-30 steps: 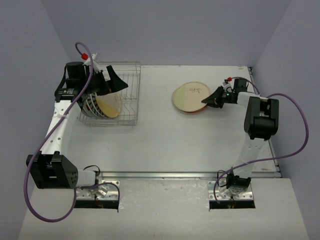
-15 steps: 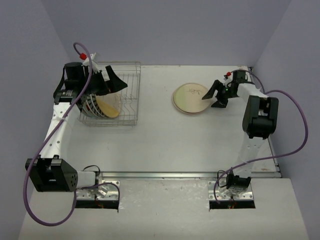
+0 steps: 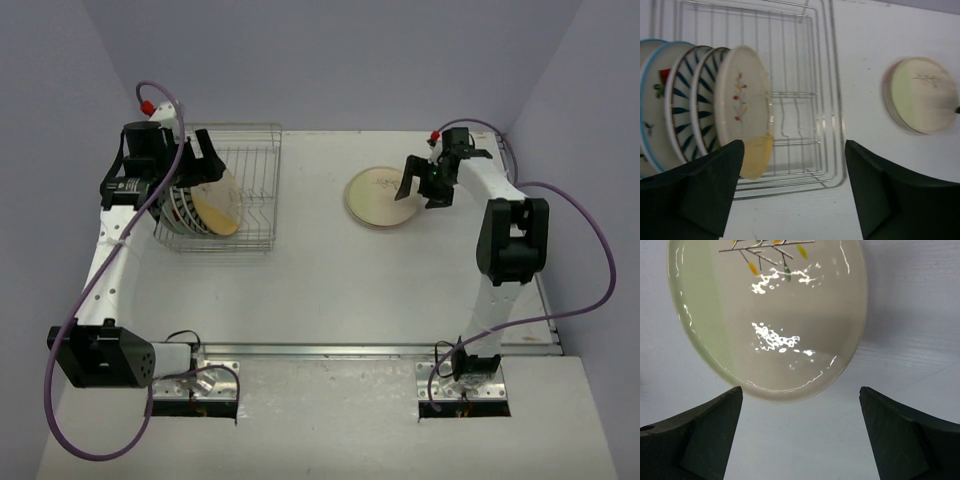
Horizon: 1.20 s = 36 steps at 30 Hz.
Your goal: Unload the plates from the dish rack
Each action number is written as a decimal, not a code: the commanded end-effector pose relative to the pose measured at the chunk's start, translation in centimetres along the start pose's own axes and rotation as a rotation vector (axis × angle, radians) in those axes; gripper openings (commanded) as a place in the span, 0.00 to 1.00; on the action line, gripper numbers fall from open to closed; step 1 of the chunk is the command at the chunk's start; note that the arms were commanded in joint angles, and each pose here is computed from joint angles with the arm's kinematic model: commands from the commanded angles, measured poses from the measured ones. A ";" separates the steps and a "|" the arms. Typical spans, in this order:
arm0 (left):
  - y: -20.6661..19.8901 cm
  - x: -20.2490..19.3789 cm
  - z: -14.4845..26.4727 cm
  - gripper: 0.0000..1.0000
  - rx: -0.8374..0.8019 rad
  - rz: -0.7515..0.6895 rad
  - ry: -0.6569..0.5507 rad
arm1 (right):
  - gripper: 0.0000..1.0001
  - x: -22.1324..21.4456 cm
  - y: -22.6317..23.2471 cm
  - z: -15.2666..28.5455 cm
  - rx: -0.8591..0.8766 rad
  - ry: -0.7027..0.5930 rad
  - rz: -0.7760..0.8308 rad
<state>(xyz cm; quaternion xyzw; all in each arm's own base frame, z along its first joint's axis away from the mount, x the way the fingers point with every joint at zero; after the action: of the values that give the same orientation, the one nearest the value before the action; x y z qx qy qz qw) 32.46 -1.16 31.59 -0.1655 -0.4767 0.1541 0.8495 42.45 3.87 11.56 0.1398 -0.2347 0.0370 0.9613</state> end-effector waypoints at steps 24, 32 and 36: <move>5.5 -3.3 -8.1 0.55 0.209 -0.148 0.224 | 0.99 -0.7 5.9 10.1 0.052 -0.278 0.260; 5.2 -5.0 -10.0 0.35 0.119 -0.119 0.279 | 0.99 -1.0 6.3 9.9 0.088 -0.265 0.247; 4.8 -4.8 -10.2 0.23 0.086 -0.110 0.274 | 0.99 -1.1 6.5 9.9 0.104 -0.262 0.245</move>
<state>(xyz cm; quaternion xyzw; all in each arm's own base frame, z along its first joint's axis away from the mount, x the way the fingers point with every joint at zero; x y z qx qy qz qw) 37.37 0.68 20.48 -0.0811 -0.3394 0.1161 0.9299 36.38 6.94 19.78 0.1505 -0.3483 0.1417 0.9143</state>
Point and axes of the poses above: each gripper's point midway between its finger pads, its own z axis back along the fingers, its own y axis along the line the jaws close on, x = y × z, the point moved 6 cm from there along z, back along the fingers, and after that the axes turned 12 degrees about z, right-handed, at the moved point
